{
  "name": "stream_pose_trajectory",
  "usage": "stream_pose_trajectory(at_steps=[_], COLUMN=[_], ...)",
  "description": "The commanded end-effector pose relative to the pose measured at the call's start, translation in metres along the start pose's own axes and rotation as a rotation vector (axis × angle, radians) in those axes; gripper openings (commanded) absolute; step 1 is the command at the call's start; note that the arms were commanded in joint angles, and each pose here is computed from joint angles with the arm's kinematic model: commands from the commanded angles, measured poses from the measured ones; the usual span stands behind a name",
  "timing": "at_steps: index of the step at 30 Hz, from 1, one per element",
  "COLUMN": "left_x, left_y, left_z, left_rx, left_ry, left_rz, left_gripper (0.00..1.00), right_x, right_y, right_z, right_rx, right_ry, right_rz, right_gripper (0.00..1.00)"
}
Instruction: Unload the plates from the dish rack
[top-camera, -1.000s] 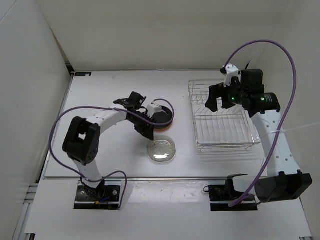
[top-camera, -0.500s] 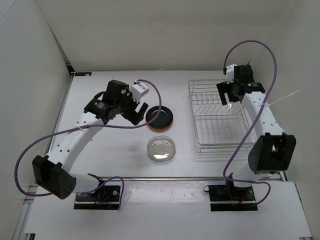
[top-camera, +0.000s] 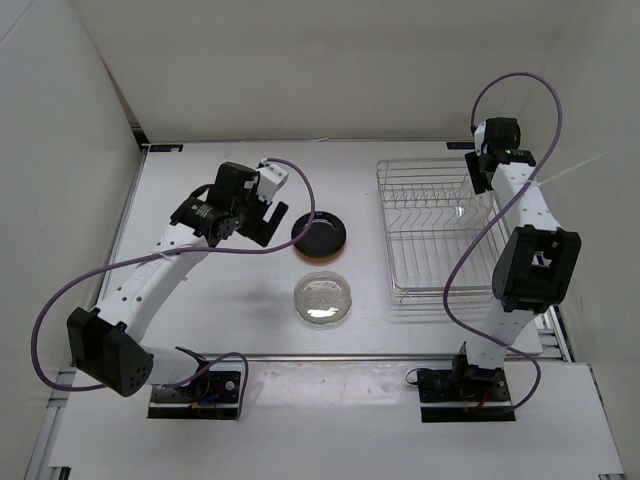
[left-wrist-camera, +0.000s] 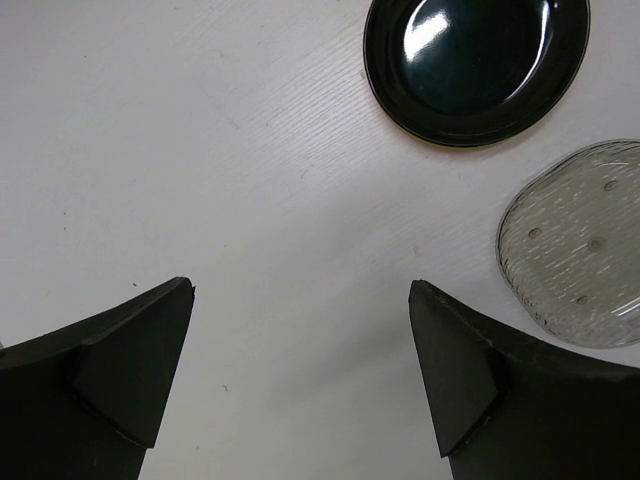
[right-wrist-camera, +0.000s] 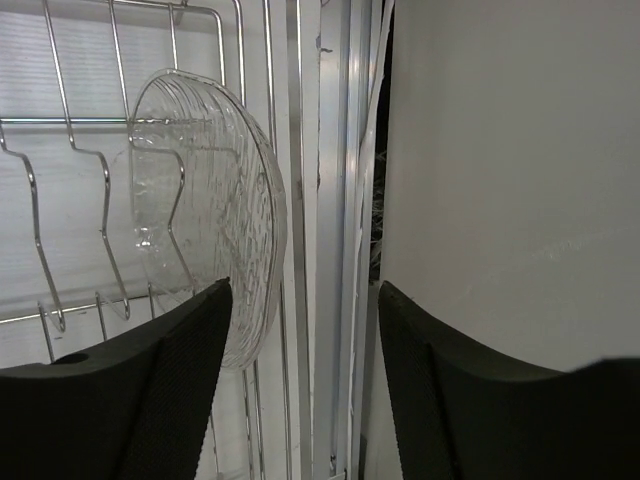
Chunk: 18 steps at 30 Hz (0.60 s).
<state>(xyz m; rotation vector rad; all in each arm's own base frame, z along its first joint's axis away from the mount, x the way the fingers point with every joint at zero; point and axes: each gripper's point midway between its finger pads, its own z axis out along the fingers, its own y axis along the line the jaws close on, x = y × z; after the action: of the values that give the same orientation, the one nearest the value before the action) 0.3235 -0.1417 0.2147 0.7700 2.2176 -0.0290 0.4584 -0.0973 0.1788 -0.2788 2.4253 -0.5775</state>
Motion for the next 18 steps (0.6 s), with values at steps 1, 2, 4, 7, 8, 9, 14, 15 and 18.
stream_pose_trajectory(at_steps=[1,2,4,7,8,9,14,15,18], left_x=[-0.011,-0.011,-0.01,-0.01,-0.01,-0.01,-0.01,-0.01,-0.009], left_y=[0.008,0.008,0.007,0.006,0.006,0.006,0.007,0.007,0.009], left_z=[-0.009,-0.009,-0.006,-0.006,-0.006,-0.006,-0.005,-0.005,-0.005], left_rx=[-0.044,-0.044,-0.041,-0.032,-0.032,-0.032,-0.03,-0.03,-0.027], left_ry=[-0.045,-0.045,-0.035,-0.037,-0.037,-0.037,-0.037,-0.037,-0.037], left_rz=[-0.015,-0.015,-0.013,-0.013,-0.013,-0.013,-0.019,-0.019,-0.025], left_gripper=[1.0,1.0,1.0,1.0,1.0,1.0,1.0,1.0,1.0], right_x=[-0.015,-0.012,-0.009,-0.003,-0.001,-0.001,0.013,0.013,0.015], right_y=[-0.01,-0.006,-0.003,-0.005,-0.002,-0.002,0.01,0.01,0.012], right_z=[0.0,0.002,0.003,0.006,0.008,0.008,0.02,0.02,0.023], right_rx=[0.035,0.021,0.017,0.018,0.009,0.009,-0.019,-0.019,-0.022], right_ry=[-0.049,-0.044,-0.036,-0.022,-0.023,-0.023,0.018,0.018,0.026], right_rz=[0.039,0.035,0.042,0.045,0.044,0.044,0.039,0.039,0.036], right_gripper=[0.62,0.59,0.53,0.51,0.51,0.51,0.51,0.51,0.44])
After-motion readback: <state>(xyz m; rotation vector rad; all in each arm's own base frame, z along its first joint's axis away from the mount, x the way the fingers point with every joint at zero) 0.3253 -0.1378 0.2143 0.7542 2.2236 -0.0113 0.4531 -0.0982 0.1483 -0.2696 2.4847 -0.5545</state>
